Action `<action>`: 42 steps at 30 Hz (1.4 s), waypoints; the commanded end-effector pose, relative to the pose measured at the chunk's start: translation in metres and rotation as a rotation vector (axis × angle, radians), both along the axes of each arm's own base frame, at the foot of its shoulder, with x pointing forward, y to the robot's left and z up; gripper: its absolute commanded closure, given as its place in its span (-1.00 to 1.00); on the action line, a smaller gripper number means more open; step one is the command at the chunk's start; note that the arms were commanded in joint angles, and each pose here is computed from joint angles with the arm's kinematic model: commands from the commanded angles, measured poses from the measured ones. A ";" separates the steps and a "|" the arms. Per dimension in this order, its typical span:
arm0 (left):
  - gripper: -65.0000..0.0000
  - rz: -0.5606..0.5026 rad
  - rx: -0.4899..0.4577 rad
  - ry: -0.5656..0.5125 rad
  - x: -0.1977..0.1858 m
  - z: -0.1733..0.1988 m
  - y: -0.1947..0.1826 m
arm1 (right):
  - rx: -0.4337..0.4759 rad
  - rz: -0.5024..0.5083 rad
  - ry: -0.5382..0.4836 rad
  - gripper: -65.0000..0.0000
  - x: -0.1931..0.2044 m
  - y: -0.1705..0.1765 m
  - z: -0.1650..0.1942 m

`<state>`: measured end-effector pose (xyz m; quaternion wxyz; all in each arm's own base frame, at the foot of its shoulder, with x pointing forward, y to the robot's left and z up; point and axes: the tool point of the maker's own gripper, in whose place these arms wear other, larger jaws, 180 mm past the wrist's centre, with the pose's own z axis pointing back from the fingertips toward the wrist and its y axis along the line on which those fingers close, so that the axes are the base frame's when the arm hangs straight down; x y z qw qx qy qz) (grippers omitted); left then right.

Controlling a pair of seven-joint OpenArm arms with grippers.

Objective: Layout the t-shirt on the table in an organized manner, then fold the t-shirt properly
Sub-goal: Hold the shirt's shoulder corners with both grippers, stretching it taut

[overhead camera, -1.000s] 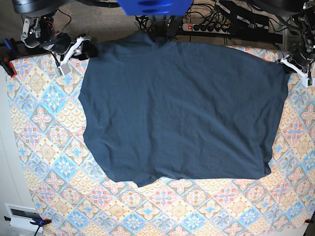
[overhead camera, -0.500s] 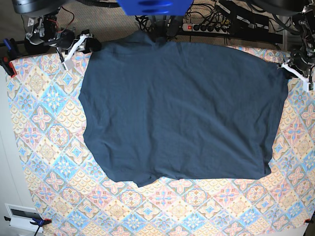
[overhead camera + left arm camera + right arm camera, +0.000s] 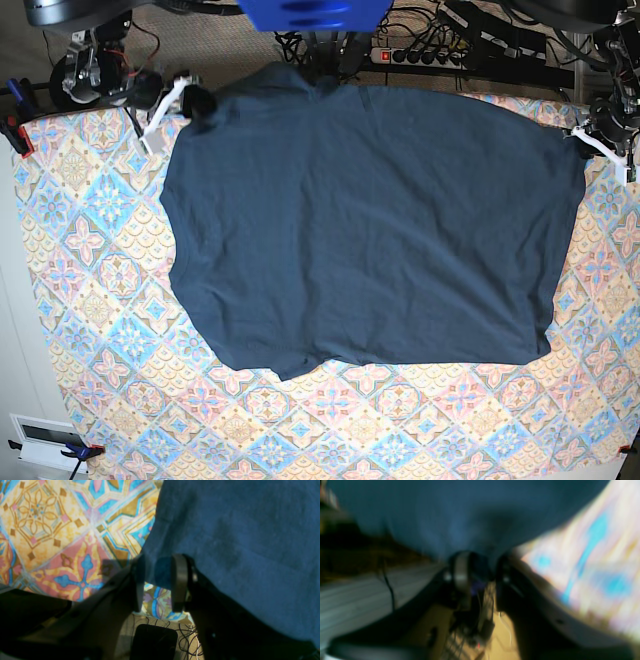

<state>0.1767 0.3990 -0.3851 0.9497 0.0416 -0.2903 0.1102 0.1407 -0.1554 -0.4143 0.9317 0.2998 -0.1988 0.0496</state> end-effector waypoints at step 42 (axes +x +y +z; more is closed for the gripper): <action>0.07 0.182 -0.124 -0.045 -0.023 0.004 0.042 | -0.004 -0.015 -0.047 1.00 0.008 -0.009 0.012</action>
